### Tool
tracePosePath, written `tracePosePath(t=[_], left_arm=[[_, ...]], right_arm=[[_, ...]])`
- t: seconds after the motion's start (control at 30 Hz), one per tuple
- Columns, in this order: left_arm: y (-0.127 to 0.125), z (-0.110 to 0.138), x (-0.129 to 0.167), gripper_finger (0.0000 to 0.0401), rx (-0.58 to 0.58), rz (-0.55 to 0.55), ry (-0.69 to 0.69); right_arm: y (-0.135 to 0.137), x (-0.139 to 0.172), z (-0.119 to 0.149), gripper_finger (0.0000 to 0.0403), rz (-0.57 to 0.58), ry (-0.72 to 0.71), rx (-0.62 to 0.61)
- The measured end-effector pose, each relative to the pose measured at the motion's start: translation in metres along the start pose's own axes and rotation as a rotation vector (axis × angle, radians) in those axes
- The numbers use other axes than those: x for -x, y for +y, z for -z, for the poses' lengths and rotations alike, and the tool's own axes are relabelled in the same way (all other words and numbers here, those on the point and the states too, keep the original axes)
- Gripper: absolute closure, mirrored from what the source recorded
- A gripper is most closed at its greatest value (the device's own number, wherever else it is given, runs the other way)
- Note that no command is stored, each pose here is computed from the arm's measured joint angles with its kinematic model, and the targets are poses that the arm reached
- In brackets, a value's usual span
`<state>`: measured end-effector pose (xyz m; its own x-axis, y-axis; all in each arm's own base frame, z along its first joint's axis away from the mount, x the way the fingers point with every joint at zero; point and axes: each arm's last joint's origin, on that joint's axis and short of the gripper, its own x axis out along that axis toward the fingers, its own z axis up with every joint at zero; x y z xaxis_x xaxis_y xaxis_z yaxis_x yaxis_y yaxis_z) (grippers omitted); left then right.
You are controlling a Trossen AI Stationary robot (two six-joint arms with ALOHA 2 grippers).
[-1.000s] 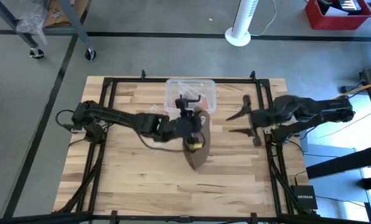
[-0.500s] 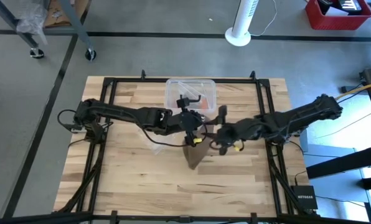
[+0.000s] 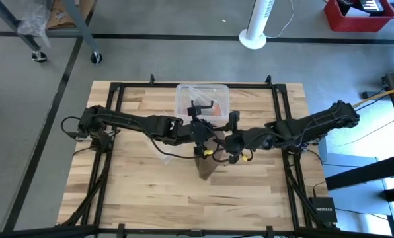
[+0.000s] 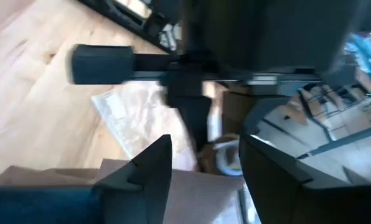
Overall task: Roll bandage
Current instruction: Roll the brown bandage
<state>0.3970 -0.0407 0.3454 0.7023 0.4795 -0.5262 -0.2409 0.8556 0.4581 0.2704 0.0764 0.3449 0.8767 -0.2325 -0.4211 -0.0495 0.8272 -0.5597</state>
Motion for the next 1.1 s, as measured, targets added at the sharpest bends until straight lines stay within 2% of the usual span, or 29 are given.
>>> tracePosePath(t=[0.33,0.53,0.73,0.97,1.1], left_arm=[[0.002,0.001,-0.001,0.0345,-0.004,-0.005,0.009],[0.001,0.002,-0.002,0.0345,-0.008,0.0,0.016],[-0.003,0.003,-0.001,0.0345,-0.01,0.074,0.016],[-0.005,0.007,-0.001,0.0345,-0.026,0.102,0.047],[-0.006,0.009,-0.003,0.0345,-0.023,0.123,0.054]], right_arm=[[0.004,-0.001,0.0,0.0215,0.027,0.025,0.017],[0.003,-0.006,0.008,0.0215,0.021,0.094,0.02],[0.006,-0.011,0.011,0.0215,0.002,0.127,0.041],[0.011,-0.025,0.018,0.0215,-0.007,0.192,0.015],[0.013,-0.035,0.021,0.0215,0.038,0.23,0.024]])
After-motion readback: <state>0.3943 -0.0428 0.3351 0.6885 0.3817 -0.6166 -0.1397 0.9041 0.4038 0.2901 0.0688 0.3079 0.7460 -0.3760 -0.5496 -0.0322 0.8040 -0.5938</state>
